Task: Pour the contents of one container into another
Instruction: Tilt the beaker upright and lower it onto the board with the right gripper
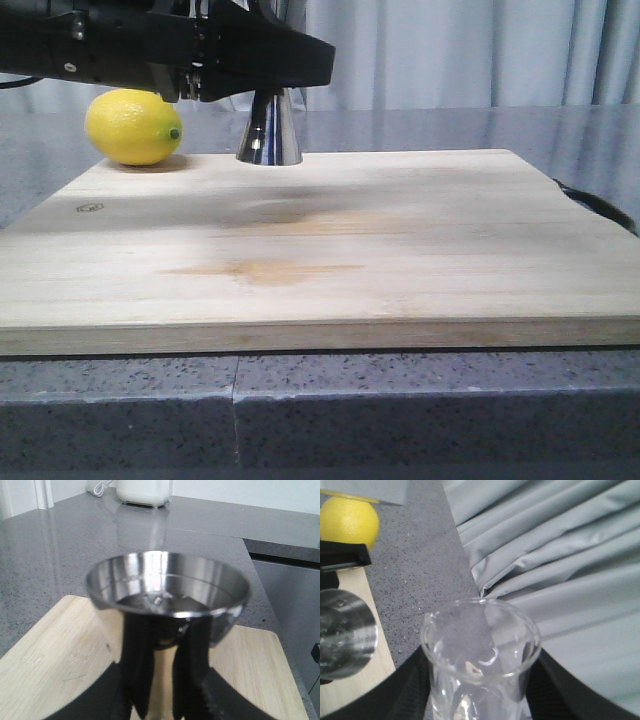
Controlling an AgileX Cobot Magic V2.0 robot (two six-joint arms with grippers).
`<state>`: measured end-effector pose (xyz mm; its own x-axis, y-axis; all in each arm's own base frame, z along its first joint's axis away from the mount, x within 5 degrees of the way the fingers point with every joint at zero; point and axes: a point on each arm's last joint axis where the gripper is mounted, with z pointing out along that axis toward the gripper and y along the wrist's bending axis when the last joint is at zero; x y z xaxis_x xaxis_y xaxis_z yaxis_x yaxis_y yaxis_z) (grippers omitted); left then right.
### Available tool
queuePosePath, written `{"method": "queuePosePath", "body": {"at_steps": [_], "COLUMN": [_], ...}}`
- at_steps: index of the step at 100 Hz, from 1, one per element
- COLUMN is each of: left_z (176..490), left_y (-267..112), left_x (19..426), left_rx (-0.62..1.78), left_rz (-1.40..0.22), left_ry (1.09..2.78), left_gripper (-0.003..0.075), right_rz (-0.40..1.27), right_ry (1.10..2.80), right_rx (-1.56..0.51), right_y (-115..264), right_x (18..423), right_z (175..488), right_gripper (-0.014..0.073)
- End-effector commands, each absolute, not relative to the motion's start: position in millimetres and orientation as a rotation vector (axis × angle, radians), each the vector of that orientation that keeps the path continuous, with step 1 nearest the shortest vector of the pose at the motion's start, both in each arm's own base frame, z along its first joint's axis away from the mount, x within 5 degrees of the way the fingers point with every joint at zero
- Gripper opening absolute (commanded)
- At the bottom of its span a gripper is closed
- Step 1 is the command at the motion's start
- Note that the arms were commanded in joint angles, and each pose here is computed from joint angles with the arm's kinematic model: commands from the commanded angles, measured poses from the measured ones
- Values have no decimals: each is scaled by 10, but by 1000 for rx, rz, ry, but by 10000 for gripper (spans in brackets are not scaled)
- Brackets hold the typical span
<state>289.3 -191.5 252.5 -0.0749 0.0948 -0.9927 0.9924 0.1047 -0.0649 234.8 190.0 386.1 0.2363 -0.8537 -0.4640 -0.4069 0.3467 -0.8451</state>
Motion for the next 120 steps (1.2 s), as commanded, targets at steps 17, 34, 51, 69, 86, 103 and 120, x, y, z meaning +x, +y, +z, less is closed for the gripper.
{"method": "queuePosePath", "body": {"at_steps": [17,34,51,69,86,103,120], "left_z": [2858,2858,2858,2858,2858,2858,2858], "left_y": [-1908,-1908,-1908,-1908,-1908,-1908,-1908], "left_x": [2810,2810,2810,2810,2810,2810,2810], "left_rx": [1109,1109,1109,1109,1109,1109,1109], "left_rz": [-1210,-1210,-1210,-1210,-1210,-1210,-1210], "left_ry": [1224,1224,1224,1224,1224,1224,1224], "left_gripper": [157,157,157,157,157,157,157], "right_rz": [-179,-40,106,226,293,400,424], "right_ry": [1498,1561,1588,1556,1546,1522,1547], "right_rx": [-887,-768,-666,-597,-553,-568,-602], "right_y": [1575,1317,1006,688,469,478,499], "right_x": [2522,2653,2730,2721,2809,2945,3054], "right_z": [4033,3766,3442,3151,2919,2714,2477], "right_gripper": [279,279,279,279,279,279,279]}}
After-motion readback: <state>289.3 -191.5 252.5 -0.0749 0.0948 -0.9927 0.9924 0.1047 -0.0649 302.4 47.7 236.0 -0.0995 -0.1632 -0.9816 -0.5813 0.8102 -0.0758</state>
